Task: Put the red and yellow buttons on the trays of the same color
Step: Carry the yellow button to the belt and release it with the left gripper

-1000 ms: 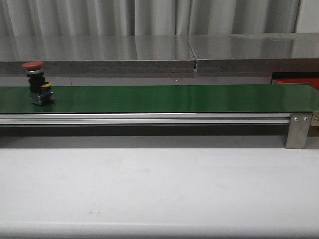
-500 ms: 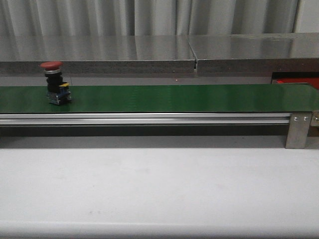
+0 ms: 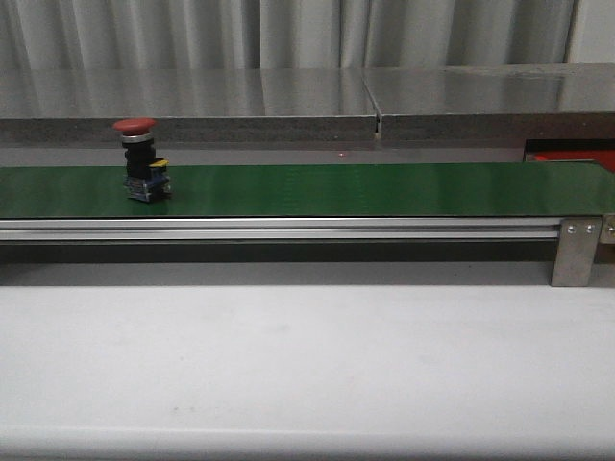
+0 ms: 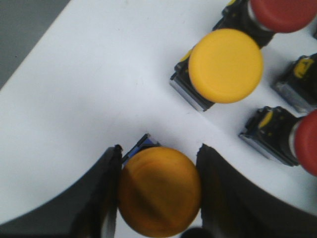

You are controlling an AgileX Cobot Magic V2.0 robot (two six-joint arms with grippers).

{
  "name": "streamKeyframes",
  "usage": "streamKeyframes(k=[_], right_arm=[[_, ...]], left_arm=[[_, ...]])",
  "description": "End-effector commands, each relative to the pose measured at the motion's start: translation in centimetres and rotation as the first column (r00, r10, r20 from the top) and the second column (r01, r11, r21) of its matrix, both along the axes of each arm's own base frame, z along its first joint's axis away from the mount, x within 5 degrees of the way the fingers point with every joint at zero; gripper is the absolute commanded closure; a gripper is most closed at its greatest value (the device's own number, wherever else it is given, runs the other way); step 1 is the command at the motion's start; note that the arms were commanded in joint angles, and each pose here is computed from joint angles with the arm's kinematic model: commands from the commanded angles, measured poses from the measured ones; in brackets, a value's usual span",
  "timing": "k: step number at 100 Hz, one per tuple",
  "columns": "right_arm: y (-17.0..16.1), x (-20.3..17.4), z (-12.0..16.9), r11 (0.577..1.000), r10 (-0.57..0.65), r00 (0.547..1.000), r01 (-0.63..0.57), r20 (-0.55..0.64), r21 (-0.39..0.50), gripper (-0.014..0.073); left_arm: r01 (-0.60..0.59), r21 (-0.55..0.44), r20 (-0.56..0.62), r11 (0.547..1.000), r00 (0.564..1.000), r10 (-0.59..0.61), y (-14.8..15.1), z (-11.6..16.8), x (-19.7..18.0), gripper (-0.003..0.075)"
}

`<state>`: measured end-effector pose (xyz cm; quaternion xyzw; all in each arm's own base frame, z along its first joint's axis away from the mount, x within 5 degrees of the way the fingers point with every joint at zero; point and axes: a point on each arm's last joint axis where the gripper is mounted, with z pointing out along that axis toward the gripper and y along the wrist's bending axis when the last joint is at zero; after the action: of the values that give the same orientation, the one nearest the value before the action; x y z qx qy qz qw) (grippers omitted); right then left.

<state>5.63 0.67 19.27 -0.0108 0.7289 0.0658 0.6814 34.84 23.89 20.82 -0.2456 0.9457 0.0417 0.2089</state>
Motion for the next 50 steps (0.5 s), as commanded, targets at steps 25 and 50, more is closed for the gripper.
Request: streamKeyframes(k=[25, 50], right_arm=[[-0.1, -0.2, 1.5, 1.000, -0.006, 0.993, 0.004, 0.117, 0.014, 0.0662], [-0.1, -0.2, 1.5, 1.000, -0.006, 0.993, 0.004, 0.117, 0.014, 0.0662]], left_arm=[[-0.007, 0.091, 0.304, 0.996, 0.952, -0.021, -3.7, 12.3, -2.0, 0.0739], [0.147, 0.111, 0.330, 0.983, 0.927, -0.176, -9.1, 13.9, 0.4, 0.0739]])
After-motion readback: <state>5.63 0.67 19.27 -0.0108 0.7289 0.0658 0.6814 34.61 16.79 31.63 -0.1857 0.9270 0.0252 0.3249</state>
